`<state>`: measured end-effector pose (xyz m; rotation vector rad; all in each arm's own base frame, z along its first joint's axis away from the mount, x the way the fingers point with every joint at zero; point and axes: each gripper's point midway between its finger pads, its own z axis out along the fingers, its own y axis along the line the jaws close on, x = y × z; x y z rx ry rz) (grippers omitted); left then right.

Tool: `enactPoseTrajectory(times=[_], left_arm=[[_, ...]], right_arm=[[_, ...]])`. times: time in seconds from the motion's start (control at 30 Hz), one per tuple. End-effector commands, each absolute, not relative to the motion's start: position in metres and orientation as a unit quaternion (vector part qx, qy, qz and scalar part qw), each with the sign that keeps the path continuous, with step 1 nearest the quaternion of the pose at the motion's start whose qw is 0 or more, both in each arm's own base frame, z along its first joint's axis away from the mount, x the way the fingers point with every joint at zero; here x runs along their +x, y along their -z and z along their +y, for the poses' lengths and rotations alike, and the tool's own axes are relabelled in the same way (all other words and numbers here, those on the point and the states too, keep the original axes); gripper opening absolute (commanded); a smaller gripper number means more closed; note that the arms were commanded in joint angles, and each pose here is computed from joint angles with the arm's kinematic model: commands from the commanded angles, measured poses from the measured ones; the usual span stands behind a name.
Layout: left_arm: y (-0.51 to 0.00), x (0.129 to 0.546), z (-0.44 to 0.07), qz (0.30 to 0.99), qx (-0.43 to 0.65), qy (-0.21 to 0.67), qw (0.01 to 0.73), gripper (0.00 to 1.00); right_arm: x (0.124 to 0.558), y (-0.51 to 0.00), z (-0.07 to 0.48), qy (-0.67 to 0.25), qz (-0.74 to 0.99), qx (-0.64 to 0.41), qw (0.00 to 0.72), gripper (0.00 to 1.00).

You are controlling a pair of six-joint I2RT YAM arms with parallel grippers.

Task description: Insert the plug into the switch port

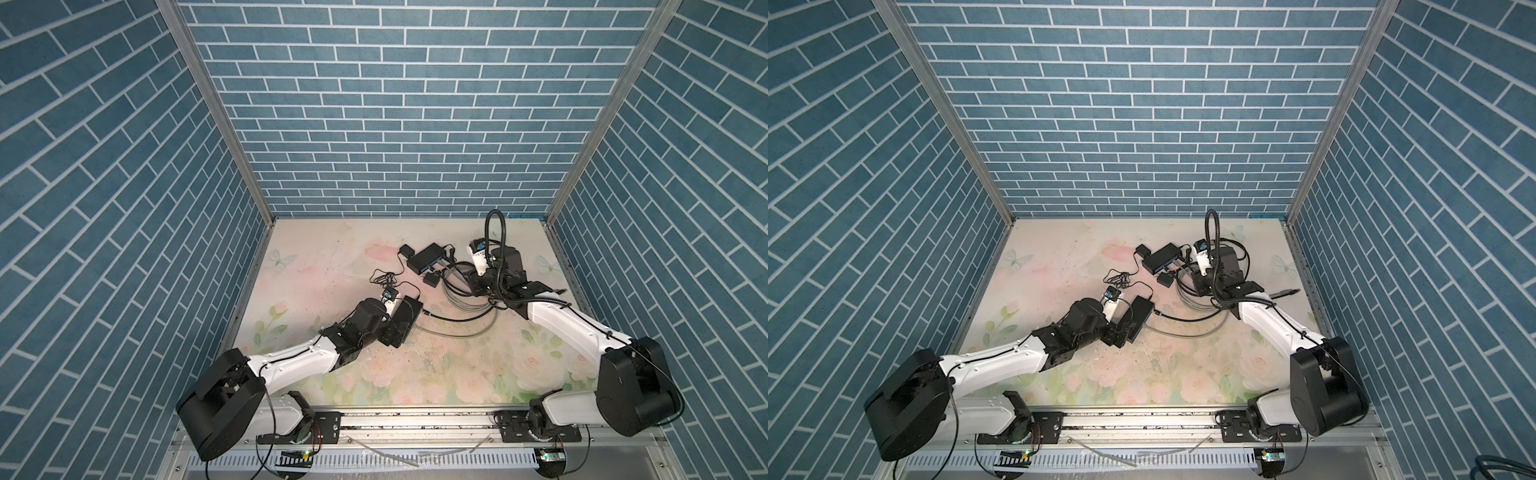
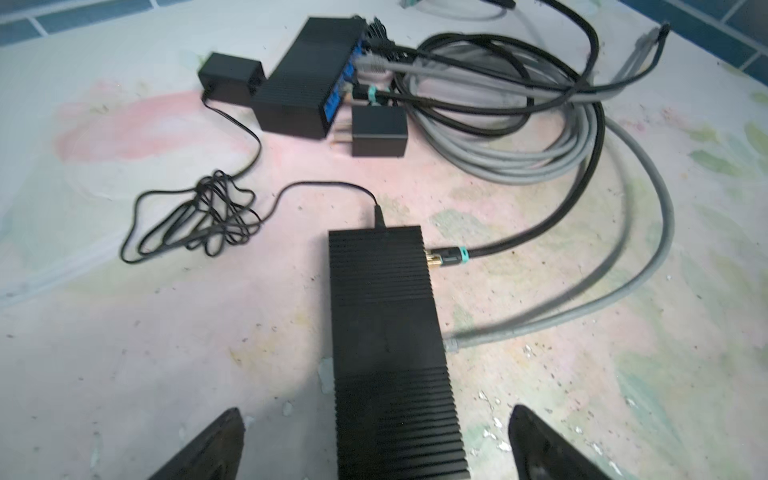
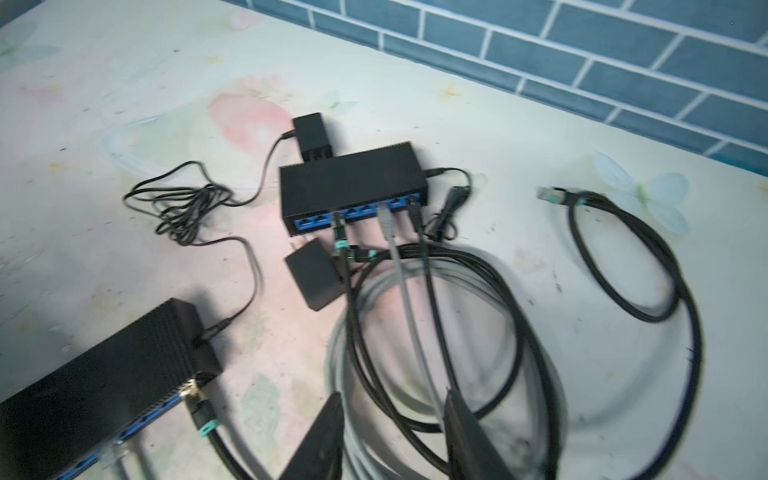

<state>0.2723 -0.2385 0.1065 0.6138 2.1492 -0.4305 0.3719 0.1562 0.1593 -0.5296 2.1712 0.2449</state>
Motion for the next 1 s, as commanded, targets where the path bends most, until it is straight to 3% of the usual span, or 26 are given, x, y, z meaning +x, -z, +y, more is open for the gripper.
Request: enactPoseTrajectory(times=[0.0, 0.3, 0.53, 0.7, 0.87, 0.9, 0.93, 0.97], left_arm=[[-0.122, 0.286, -0.21, 0.865, 0.224, 0.136, 0.427, 1.0], [-0.17, 0.331, -0.091, 0.859, 0.099, 0.017, 0.502, 1.0], [-0.152, 0.352, -0.026, 0.84, 0.024, -0.029, 0.541, 0.99], [-0.133, 0.369, -0.007, 0.828, 0.018, -0.044, 0.559, 1.0], [-0.121, 0.384, 0.001, 0.813, 0.019, -0.063, 0.578, 1.0], [-0.122, 0.387, 0.0, 0.808, 0.024, -0.06, 0.586, 1.0], [-0.114, 0.387, 0.0, 0.812, 0.025, -0.053, 0.58, 1.0], [-0.108, 0.387, -0.002, 0.808, 0.028, -0.048, 0.587, 1.0]], right_arm=[[0.368, -0.145, 0.114, -0.065, 0.891, -0.158, 0.422, 0.41], [0.381, -0.104, 0.036, -0.051, 0.899, -0.071, 0.428, 0.42], [0.393, -0.099, 0.038, -0.051, 0.846, -0.119, 0.518, 0.43], [0.391, -0.1, 0.033, -0.059, 0.835, -0.108, 0.537, 0.44], [0.38, -0.108, 0.024, -0.039, 0.807, -0.087, 0.582, 0.62], [0.376, -0.109, 0.022, -0.034, 0.8, -0.083, 0.593, 0.75], [0.372, -0.105, 0.02, -0.029, 0.793, -0.077, 0.603, 0.98], [0.369, -0.1, 0.019, -0.028, 0.785, -0.078, 0.614, 0.99]])
